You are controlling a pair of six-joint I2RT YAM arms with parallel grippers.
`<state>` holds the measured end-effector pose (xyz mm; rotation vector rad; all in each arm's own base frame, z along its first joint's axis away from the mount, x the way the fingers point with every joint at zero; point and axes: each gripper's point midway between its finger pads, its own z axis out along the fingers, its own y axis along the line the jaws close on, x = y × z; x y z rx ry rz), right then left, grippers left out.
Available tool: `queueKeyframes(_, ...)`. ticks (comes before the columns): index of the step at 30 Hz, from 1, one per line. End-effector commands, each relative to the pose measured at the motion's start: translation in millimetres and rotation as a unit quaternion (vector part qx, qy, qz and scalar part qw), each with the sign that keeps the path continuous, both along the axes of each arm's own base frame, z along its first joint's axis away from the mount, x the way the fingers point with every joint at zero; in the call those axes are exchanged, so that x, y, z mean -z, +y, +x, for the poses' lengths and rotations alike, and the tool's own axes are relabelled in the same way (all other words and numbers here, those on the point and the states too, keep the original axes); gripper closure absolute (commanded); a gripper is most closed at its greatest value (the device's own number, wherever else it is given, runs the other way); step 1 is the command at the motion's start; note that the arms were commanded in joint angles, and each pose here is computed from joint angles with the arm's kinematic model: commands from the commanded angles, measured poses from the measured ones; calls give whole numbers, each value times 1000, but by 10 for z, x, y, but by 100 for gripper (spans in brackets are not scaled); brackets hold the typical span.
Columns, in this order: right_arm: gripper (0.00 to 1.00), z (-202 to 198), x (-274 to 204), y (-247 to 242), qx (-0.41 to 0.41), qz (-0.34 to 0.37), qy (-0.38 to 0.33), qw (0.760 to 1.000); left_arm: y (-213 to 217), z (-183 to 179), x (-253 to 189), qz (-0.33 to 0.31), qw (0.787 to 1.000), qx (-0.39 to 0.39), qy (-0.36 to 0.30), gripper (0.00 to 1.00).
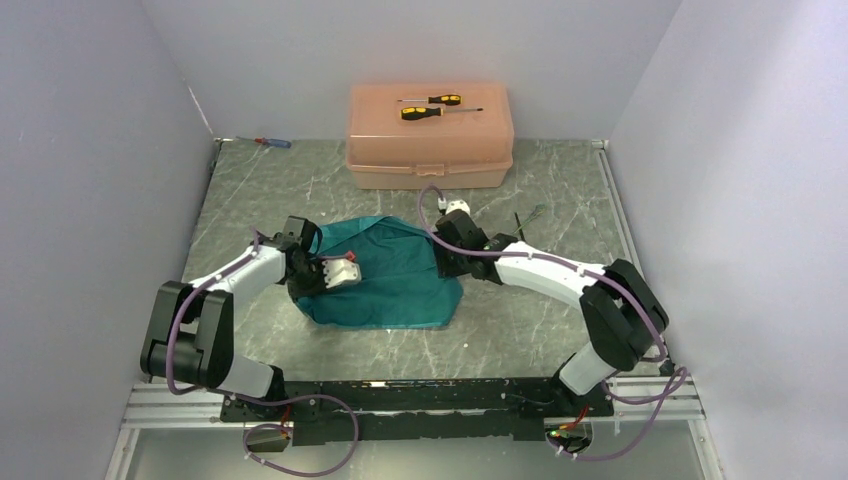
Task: Fold the napkin into a case and place the utensils inside
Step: Move the crumpled napkin to the center of the board, then pick up the crumpled napkin from the center of the board.
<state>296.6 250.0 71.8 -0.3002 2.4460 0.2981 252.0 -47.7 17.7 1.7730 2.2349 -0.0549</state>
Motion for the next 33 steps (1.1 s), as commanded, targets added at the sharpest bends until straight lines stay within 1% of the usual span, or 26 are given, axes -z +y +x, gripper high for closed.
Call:
queueKeyframes(1, 40, -109, -158, -321, 26, -55, -60, 996, -14, 190, -148, -3, 999, -2, -37, 95)
queueKeyframes(2, 34, -179, -215, -358, 22, -65, -80, 994, -8, 145, -150, -4, 1000, 2, -30, 93)
queueKeyframes(3, 30, -265, -250, -376, 15, -76, -96, 992, -10, 95, -156, -5, 1000, 7, -24, 87)
queueKeyframes(6, 22, -572, -213, -298, -36, -89, -106, 990, 8, -86, -152, -6, 999, 43, -13, 67)
queueKeyframes(9, 18, -881, 5, -232, -78, -107, -92, 987, 29, -214, -203, -17, 998, 67, -6, 58)
queueKeyframes(10, 18, -949, 92, -211, -83, -106, -79, 988, 28, -253, -230, -24, 997, 69, 0, 57)
queueKeyframes(12, 18, -1041, 212, -131, -96, -90, -60, 990, 26, -346, -273, -45, 996, 71, 22, 49)
queueKeyframes(13, 18, -1057, 253, -97, -101, -83, -58, 990, 22, -389, -288, -51, 995, 75, 31, 40)
queueKeyframes(14, 18, -1061, 289, -64, -106, -79, -57, 990, 28, -428, -286, -53, 995, 77, 37, 38)
queueKeyframes(17, 18, -1018, 363, -4, -116, -94, -55, 987, 32, -474, -223, -53, 995, 82, 36, 38)
queueKeyframes(21, 20, -935, 434, 72, -123, -114, -59, 984, -29, -344, -152, -63, 996, 65, 4, 37)
queueKeyframes(24, 23, -882, 468, 136, -121, -112, -64, 984, -79, -299, -105, -67, 996, 64, 6, 35)
queueKeyframes(25, 25, -871, 473, 158, -119, -109, -63, 985, -87, -318, -73, -64, 995, 69, 12, 34)
queueKeyframes(27, 34, -864, 492, 183, -111, -103, -56, 987, -87, -352, 10, -56, 995, 79, 21, 34)
queueKeyframes(30, 52, -890, 501, 212, -106, -91, -49, 989, -86, -399, 122, -47, 994, 92, 31, 35)
queueKeyframes(31, 60, -890, 494, 213, -104, -87, -49, 990, -85, -393, 152, -44, 994, 92, 29, 36)
queueKeyframes(32, 72, -883, 473, 211, -100, -84, -51, 990, -83, -384, 179, -41, 994, 92, 29, 38)
queueKeyframes(33, 87, -875, 449, 204, -96, -82, -54, 991, -71, -377, 204, -37, 995, 93, 29, 41)
